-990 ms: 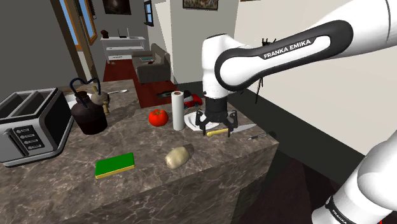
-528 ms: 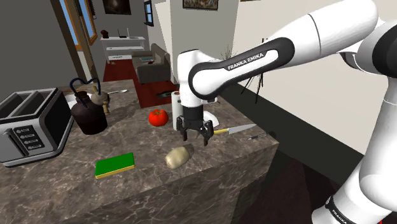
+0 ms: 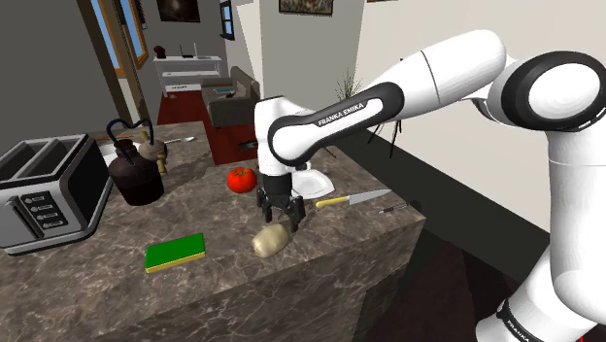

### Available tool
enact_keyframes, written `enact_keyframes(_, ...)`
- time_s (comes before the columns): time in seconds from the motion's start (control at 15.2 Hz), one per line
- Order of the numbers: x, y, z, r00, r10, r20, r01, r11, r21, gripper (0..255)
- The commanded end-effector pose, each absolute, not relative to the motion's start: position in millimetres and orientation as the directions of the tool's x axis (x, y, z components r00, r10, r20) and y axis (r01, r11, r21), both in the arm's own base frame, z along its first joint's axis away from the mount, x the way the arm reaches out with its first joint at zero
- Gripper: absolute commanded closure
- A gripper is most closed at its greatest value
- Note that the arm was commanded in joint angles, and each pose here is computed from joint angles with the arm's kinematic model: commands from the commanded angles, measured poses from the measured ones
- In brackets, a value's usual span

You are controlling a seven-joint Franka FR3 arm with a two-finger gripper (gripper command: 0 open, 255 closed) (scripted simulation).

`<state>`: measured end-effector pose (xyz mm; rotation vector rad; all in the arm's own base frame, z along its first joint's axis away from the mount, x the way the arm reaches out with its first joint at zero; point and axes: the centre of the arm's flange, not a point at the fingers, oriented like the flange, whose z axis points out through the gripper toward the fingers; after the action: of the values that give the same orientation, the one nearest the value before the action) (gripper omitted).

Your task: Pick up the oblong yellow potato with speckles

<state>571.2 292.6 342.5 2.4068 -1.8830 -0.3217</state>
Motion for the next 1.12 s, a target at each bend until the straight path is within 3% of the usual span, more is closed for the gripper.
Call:
enact_keyframes(0.0,572,294,333,0.226,-0.966,-0.122,-0.952,-0.246,0.182,0)
enact_keyframes(0.26,572,294,320,0.226,-0.966,-0.122,-0.952,-0.246,0.182,0)
enact_keyframes(0.33,572,294,320,0.226,-0.966,-0.122,-0.952,-0.246,0.182,255)
enact_keyframes(1.06,571,294,330,0.226,-0.966,-0.122,-0.952,-0.246,0.182,255)
